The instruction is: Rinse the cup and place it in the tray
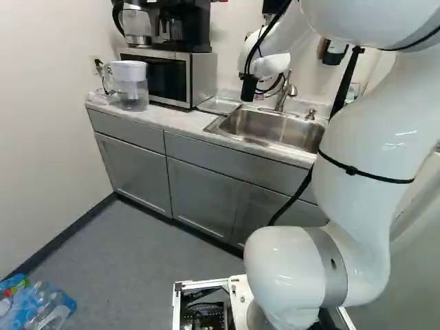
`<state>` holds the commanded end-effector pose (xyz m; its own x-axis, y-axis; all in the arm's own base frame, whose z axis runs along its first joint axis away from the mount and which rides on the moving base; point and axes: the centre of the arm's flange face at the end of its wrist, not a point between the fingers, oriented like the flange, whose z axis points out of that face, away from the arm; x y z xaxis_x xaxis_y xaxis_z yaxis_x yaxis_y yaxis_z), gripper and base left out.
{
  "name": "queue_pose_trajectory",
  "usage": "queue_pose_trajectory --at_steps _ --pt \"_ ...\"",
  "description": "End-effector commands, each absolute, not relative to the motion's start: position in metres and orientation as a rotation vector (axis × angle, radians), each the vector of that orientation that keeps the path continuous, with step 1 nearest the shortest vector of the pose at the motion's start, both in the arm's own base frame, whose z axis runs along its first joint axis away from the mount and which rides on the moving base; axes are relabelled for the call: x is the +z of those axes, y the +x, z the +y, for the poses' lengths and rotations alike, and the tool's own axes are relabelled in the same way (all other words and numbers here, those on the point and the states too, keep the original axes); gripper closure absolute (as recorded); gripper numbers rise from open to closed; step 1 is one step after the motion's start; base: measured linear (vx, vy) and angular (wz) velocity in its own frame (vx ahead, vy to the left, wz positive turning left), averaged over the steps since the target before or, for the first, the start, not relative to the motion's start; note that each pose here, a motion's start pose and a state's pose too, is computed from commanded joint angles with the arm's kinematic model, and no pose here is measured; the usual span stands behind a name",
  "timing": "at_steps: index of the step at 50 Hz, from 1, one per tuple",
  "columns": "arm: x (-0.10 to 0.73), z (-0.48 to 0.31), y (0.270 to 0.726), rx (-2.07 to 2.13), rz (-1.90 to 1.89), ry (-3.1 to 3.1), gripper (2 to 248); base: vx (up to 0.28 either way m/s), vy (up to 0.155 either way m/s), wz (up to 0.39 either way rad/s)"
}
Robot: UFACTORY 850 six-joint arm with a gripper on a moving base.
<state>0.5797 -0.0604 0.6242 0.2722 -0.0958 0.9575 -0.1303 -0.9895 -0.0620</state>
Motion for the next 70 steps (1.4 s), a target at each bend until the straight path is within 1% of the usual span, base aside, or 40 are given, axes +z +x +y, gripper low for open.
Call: queue_pose_trajectory --at_steps 29,63,70 --pt "0.595 -0.025 0.632 1.846 -0.143 2.55 125 0.0 0.0 0.0" --pt "0.582 0.012 0.695 1.889 -0.073 2.562 125 0.0 0.0 0.0" --pt "0.574 0.013 0.698 1.876 -0.071 2.573 125 0.0 0.0 0.0"
